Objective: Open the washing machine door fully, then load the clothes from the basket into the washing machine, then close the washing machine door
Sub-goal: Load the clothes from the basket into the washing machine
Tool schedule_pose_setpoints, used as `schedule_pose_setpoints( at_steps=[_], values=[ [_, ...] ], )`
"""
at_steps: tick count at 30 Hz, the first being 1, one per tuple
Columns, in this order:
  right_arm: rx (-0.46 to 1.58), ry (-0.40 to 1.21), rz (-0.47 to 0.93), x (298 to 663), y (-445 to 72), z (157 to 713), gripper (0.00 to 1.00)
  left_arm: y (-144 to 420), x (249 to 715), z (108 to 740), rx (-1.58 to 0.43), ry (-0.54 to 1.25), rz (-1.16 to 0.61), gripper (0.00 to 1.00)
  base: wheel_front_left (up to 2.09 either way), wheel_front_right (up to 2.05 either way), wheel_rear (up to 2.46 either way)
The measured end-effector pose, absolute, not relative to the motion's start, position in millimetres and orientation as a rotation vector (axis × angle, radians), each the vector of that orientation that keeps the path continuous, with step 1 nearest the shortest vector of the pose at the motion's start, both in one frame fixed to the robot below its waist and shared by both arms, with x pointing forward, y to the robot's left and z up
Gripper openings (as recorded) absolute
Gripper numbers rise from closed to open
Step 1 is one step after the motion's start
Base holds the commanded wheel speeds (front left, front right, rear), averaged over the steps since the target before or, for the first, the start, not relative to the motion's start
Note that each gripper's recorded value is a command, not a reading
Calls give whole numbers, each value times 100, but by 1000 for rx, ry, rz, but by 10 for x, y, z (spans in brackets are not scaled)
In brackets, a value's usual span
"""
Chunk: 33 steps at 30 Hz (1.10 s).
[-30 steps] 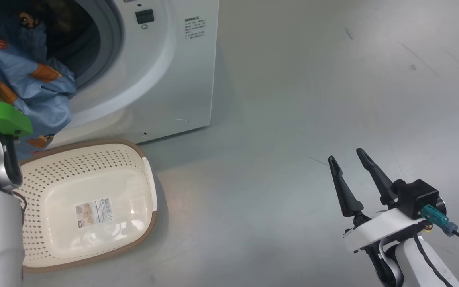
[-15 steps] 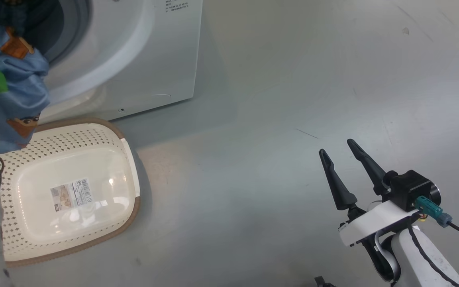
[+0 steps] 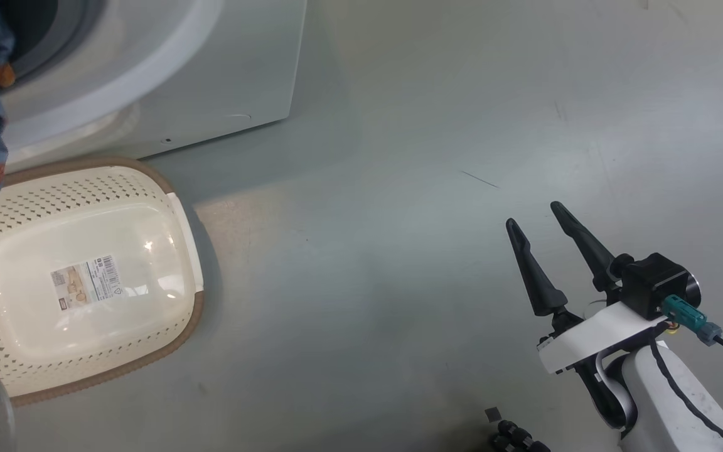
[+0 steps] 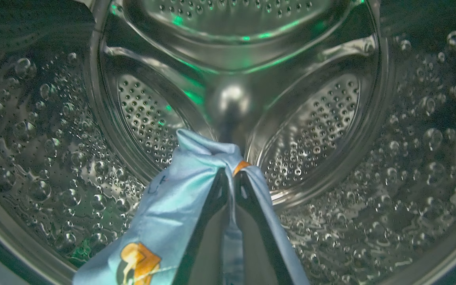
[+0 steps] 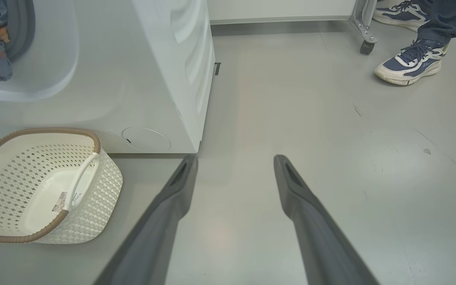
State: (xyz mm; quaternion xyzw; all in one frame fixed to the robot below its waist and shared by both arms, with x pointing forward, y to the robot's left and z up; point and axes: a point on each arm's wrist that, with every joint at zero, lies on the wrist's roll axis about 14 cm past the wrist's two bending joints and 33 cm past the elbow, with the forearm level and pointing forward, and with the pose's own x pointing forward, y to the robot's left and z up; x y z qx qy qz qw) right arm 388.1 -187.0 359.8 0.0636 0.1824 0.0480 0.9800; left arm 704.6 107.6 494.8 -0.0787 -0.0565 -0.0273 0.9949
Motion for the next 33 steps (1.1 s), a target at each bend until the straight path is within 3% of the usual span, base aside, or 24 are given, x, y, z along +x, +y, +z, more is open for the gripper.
schedule_pose_setpoints(
  at_steps=[6, 7, 8, 9, 10, 12, 13, 33],
  values=[
    [122, 377, 106, 3933, -1869, 3541, 100, 1163, 7100, 4792, -143, -100, -24, 0, 0, 0, 0],
    [122, 378, 107, 3936, -1865, 3537, 100, 1160, 7092, 4706, -139, -72, -23, 28, 0, 0, 0],
    [123, 379, 108, 3935, -1863, 3533, 100, 1150, 7081, 4621, -133, -43, -26, 38, 0, 0, 0],
    [123, 381, 108, 3933, -1862, 3528, 100, 1148, 7069, 4539, -129, -16, -25, 40, 0, 0, 0],
    [124, 382, 108, 3931, -1859, 3524, 100, 1144, 7052, 4457, -127, 13, -25, 48, 0, 0, 0],
    [126, 385, 107, 3925, -1854, 3516, 100, 1133, 7014, 4345, -122, 50, -26, 88, 0, 0, 0],
    [127, 386, 106, 3922, -1853, 3513, 100, 1128, 6991, 4290, -117, 70, -26, 100, 0, 0, 0],
    [138, 286, 153, 4036, -1724, 3836, 100, 1022, 6434, 4216, -59, 198, -52, 100, 0, 0, 0]
  ],
)
